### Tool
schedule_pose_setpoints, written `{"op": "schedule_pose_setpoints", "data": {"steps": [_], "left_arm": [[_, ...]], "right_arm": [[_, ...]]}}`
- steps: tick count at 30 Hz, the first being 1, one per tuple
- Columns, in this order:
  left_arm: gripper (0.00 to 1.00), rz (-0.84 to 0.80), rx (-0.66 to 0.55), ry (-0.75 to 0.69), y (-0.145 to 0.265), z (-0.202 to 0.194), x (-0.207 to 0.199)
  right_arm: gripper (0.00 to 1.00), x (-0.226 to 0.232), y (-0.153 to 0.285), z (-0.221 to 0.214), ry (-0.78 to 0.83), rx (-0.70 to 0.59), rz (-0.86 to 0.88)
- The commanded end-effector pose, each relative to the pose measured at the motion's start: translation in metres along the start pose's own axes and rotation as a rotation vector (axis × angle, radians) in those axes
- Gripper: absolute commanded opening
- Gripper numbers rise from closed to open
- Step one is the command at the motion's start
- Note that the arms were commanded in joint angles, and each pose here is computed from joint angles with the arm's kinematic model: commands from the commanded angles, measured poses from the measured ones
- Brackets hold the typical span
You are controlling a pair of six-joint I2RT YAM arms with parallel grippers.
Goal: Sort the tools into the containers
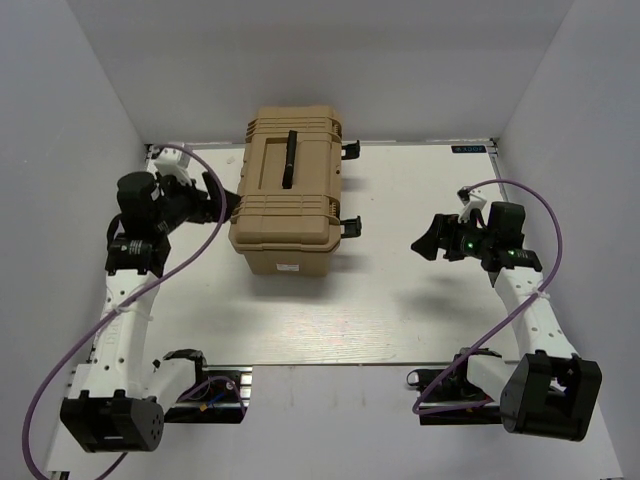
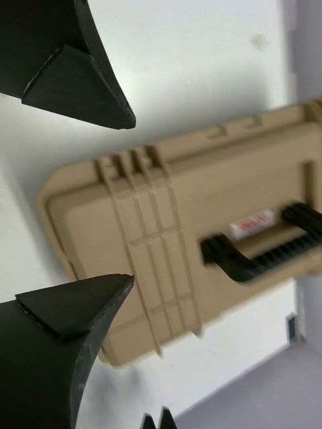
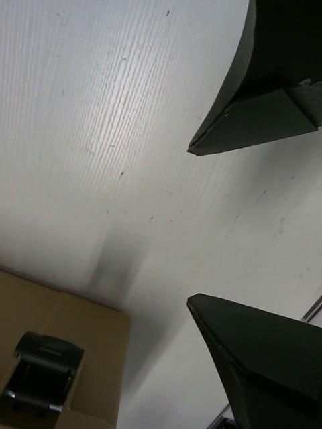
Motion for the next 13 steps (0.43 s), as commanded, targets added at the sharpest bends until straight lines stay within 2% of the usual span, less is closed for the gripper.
{"op": "schedule_pose_setpoints", "data": {"steps": [1, 2, 7, 13], "left_arm": [[1.00, 0.118, 0.049, 0.009, 0.008, -0.029, 0.011], [1.00, 0.130, 0.075, 0.009, 0.009, -0.043, 0.014], [1.00, -0.002, -0.059, -0.087, 0.025, -0.054, -0.004], [1.00, -0.020, -0.147, -0.134, 0.037, -0.076, -0.009]], "right_arm": [[0.91, -0.009, 0.000, 0.003, -0.014, 0.002, -0.086], [0.91, -0.011, 0.001, 0.005, -0.030, -0.004, -0.126], [0.91, -0.015, 0.009, 0.015, -0.054, -0.073, -0.239], [0.91, -0.012, 0.014, 0.012, 0.009, -0.133, -0.224]]}}
Point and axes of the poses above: each gripper's point midway between its finger pads, its own y axis back along the fingers, its own x axis along the line the jaws close on, z = x × y, the point moved 8 cm from there along y, back along the fingers
